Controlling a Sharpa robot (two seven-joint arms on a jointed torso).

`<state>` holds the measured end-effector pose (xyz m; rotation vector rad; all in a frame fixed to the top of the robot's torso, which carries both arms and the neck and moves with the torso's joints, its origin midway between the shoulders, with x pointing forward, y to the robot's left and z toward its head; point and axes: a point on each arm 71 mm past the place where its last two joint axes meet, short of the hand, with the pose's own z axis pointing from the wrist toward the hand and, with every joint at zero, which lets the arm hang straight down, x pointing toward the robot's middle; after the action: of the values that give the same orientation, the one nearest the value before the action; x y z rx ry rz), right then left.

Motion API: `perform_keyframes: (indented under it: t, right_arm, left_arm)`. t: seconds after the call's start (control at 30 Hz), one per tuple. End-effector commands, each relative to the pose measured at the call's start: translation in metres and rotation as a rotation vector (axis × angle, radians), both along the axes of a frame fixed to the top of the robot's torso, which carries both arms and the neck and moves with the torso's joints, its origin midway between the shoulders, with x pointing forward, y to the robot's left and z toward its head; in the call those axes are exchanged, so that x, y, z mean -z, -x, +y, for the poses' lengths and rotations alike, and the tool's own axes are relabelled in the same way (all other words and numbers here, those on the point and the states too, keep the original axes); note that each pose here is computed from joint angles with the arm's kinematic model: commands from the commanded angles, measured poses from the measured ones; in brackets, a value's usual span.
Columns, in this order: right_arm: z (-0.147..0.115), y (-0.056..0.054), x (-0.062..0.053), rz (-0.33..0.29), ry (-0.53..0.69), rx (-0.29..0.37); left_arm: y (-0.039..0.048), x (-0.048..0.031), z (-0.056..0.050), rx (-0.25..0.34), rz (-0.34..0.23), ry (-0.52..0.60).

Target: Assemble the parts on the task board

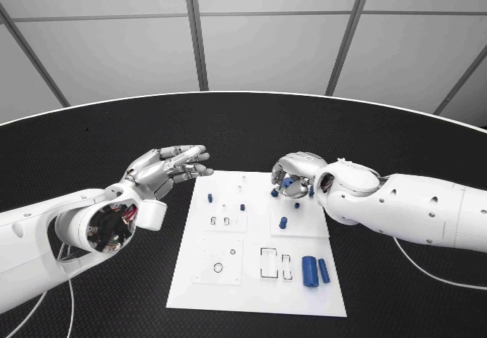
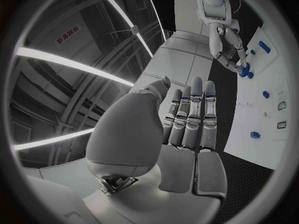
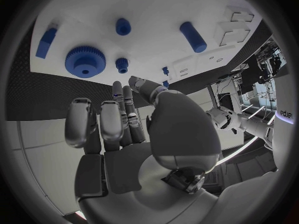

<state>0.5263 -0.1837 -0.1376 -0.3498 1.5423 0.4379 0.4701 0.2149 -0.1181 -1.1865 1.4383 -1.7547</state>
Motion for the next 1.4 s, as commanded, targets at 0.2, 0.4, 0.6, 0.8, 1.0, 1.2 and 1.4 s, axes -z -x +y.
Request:
perform_keyframes:
  t: [0.2, 0.4, 0.6, 0.8, 1.0, 1.2, 1.4]
  right_arm:
    - [-0.014, 0.007, 0.002, 0.029, 0.016, 0.015]
    - [-0.013, 0.005, 0.003, 0.034, 0.022, 0.011]
    - [-0.008, 0.003, 0.004, 0.033, 0.024, 0.006]
    - [-0.004, -0.001, 0.004, 0.034, 0.030, 0.008]
    - [0.001, -0.004, 0.005, 0.038, 0.037, 0.004]
    - [0.006, -0.007, 0.007, 0.053, 0.052, 0.001]
    - [0.007, -0.010, 0.008, 0.060, 0.062, 0.005]
  left_arm:
    - [0.0000, 0.0000, 0.001, -0.002, 0.000, 0.000]
    - [0.0000, 0.0001, 0.001, 0.001, 0.000, 0.000]
    - [0.0002, 0.0001, 0.001, 0.003, 0.001, 0.001]
    - [0.0003, 0.0001, 0.000, 0.005, 0.002, 0.001]
    - [0.0005, 0.0001, 0.000, 0.007, 0.003, 0.001]
    - [0.0007, 0.0001, -0.001, 0.009, 0.003, 0.002]
    - [0.0008, 0.0001, -0.001, 0.009, 0.003, 0.001]
